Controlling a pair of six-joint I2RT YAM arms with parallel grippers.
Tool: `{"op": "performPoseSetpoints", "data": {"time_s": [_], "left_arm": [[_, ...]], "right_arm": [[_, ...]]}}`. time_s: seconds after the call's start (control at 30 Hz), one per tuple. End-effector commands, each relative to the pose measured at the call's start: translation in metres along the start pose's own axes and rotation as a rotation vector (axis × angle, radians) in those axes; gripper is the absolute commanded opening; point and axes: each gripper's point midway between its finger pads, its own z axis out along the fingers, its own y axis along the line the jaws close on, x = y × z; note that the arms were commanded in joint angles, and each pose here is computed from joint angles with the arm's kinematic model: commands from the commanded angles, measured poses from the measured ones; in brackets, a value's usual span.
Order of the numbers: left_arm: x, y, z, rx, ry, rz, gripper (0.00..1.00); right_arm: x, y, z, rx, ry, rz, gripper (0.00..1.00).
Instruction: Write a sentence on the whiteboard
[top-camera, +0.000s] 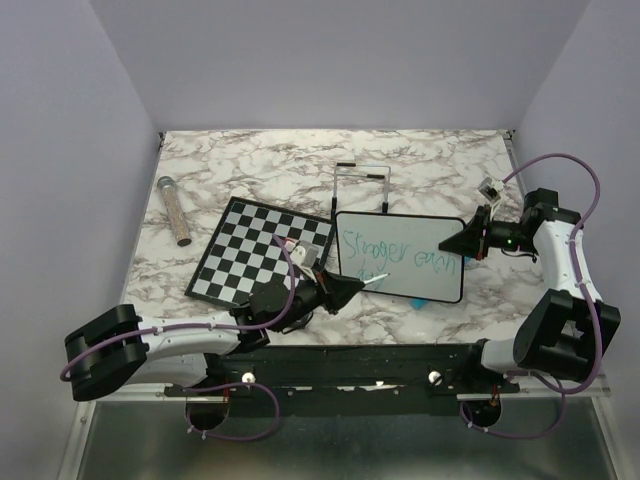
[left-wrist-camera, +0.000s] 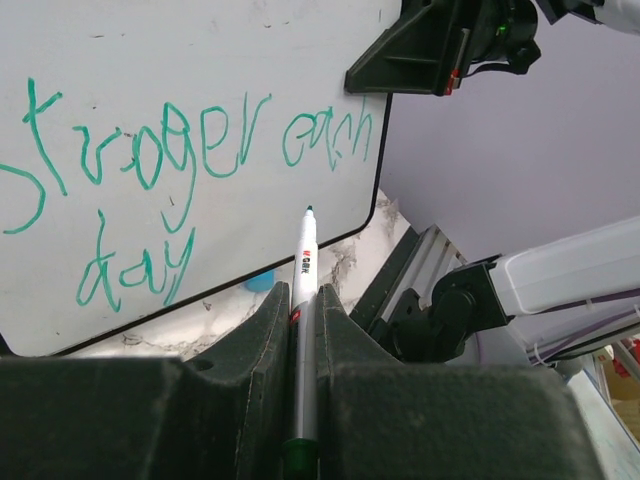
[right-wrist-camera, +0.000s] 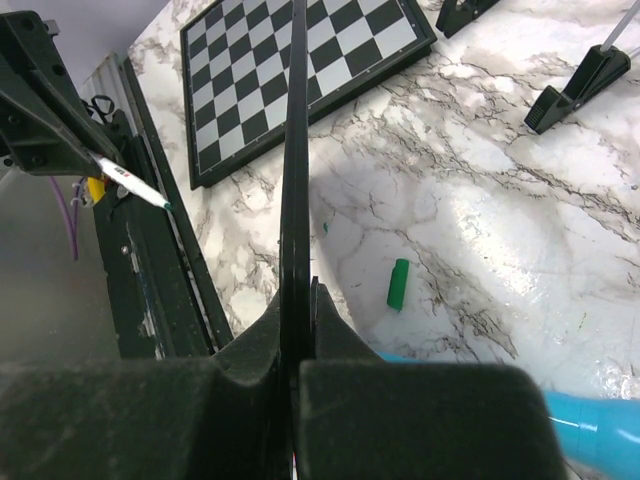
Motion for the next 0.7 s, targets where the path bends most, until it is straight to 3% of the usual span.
{"op": "performPoseSetpoints", "data": {"time_s": [0.0,0.67], "left_arm": [[-0.014,-0.010,0.008,0.032,-0.071,-0.024,0.00],[-0.017,-0.004,0.019,-0.007,-0.095,0.006,0.00]], "right_arm": [[-0.009,0.002,0.000,-0.003,-0.039,-0.060,0.00],[-0.009,0.001,0.002,-0.008,-0.044,-0.056,0.01]]}}
